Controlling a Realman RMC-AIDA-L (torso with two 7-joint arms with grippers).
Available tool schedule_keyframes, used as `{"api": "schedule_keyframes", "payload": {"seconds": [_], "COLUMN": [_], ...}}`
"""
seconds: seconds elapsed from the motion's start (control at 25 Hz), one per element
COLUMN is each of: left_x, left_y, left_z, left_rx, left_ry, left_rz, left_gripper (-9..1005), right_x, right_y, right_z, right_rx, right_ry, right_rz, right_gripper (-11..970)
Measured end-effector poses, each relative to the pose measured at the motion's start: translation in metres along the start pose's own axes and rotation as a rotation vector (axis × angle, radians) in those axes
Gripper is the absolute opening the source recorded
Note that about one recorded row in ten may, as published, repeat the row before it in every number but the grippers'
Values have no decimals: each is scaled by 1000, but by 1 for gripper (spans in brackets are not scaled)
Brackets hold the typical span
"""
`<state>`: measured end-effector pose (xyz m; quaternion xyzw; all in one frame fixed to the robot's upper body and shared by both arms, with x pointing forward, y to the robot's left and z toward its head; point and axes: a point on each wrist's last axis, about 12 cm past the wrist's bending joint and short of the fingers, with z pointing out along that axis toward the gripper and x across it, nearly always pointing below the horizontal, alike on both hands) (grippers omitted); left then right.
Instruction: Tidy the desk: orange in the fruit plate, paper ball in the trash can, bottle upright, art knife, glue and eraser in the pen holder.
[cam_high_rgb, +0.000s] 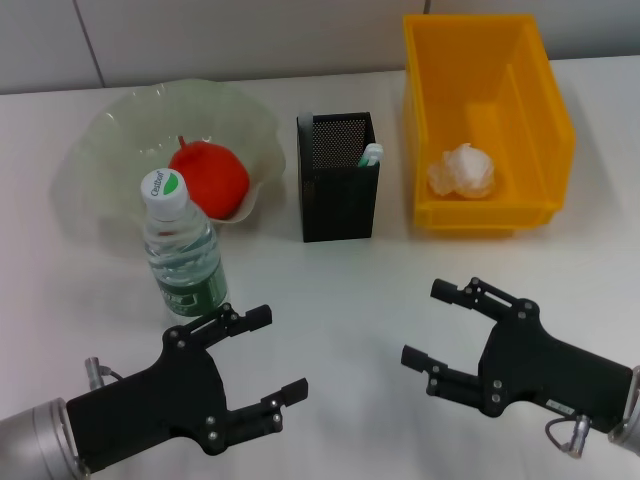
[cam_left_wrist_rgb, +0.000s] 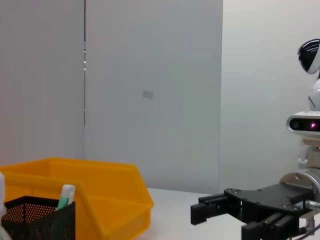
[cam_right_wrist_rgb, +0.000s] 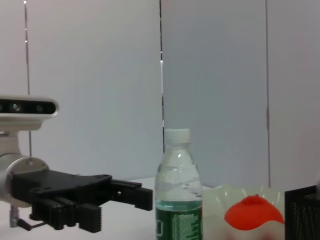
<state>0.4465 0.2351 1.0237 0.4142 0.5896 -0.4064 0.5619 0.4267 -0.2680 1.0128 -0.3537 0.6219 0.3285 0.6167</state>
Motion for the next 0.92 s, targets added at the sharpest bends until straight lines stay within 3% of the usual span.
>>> {"api": "schedule_keyframes", "payload": {"seconds": [0.28, 0.64, 0.92], "left_x": [0, -1, -2], "left_y": [0, 1, 2], "left_z": [3, 3, 5], "left_rx": [13, 18, 25], "left_ry": [0, 0, -2], "left_rz": [-4, -2, 3], "left_gripper": [801, 801, 801], "right_x": [2, 8, 8], "right_y": [1, 4, 3], "right_z": [1, -1, 1], "right_rx": [0, 27, 24], "right_ry": [12, 40, 34], "right_rz": [0, -143, -150], "right_gripper": [783, 783, 783]}}
